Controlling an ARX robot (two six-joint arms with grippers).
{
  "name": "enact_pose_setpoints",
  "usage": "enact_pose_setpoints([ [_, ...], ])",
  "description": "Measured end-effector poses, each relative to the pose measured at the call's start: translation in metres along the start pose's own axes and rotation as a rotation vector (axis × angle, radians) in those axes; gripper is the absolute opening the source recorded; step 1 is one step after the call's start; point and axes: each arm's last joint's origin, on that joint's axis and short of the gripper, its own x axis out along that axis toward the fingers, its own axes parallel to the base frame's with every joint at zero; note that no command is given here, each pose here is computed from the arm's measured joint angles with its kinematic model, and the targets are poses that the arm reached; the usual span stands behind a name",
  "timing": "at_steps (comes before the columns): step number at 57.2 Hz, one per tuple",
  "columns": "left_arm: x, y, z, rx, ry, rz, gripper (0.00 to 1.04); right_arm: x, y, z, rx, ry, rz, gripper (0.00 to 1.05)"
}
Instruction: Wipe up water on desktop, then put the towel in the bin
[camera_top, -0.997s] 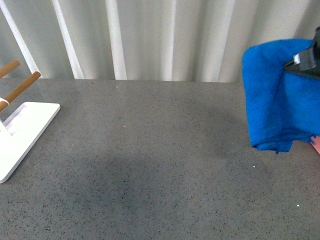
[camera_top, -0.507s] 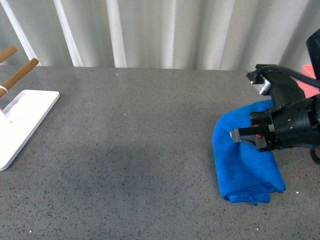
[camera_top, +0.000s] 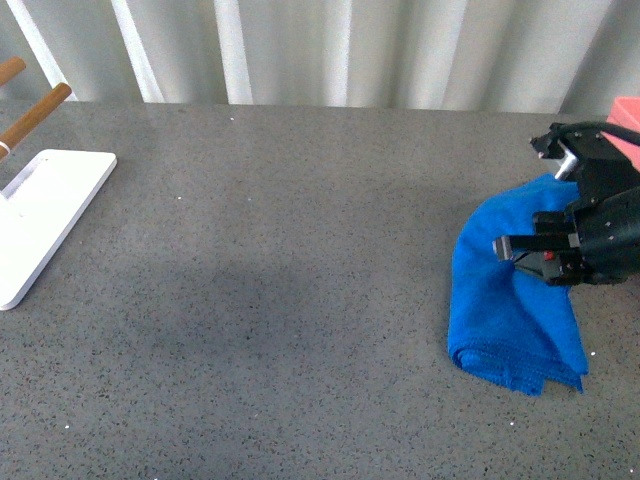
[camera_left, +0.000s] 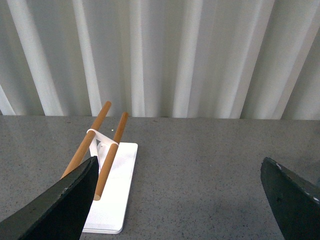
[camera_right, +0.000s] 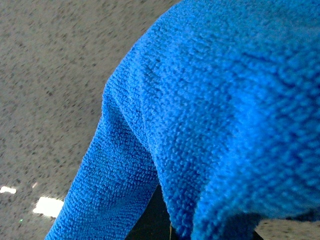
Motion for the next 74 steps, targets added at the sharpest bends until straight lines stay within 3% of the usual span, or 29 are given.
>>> enact_pose_setpoints([
  [12,0.0,0.0,0.0,0.0,0.0,0.0,0.98,0.017,-0.01,0.027,-0.016,-0.018,-0.043,0.04],
  [22,0.0,0.0,0.0,0.0,0.0,0.0,0.98,0.051,-0.004,0.046,-0.061,0.008,-0.025,0.04],
  [29,0.0,0.0,0.0,0.0,0.0,0.0,0.98,0.069,0.01,0.068,-0.143,0.014,-0.027,0.04],
  [40,0.0,0.0,0.0,0.0,0.0,0.0,0.98,0.089,0.06,0.094,-0.268,-0.017,0.06,0.04],
  [50,0.0,0.0,0.0,0.0,0.0,0.0,0.98,0.091,0.111,0.084,-0.353,-0.019,0.189,0.04],
  [59,0.0,0.0,0.0,0.0,0.0,0.0,0.98,0.073,0.143,0.051,-0.43,0.002,0.264,0.04],
  [67,0.0,0.0,0.0,0.0,0.0,0.0,0.98,0.03,0.126,0.025,-0.494,0.0,0.266,0.04],
  [74,0.0,0.0,0.0,0.0,0.0,0.0,0.98,-0.01,0.095,0.016,-0.523,-0.026,0.229,0.04],
])
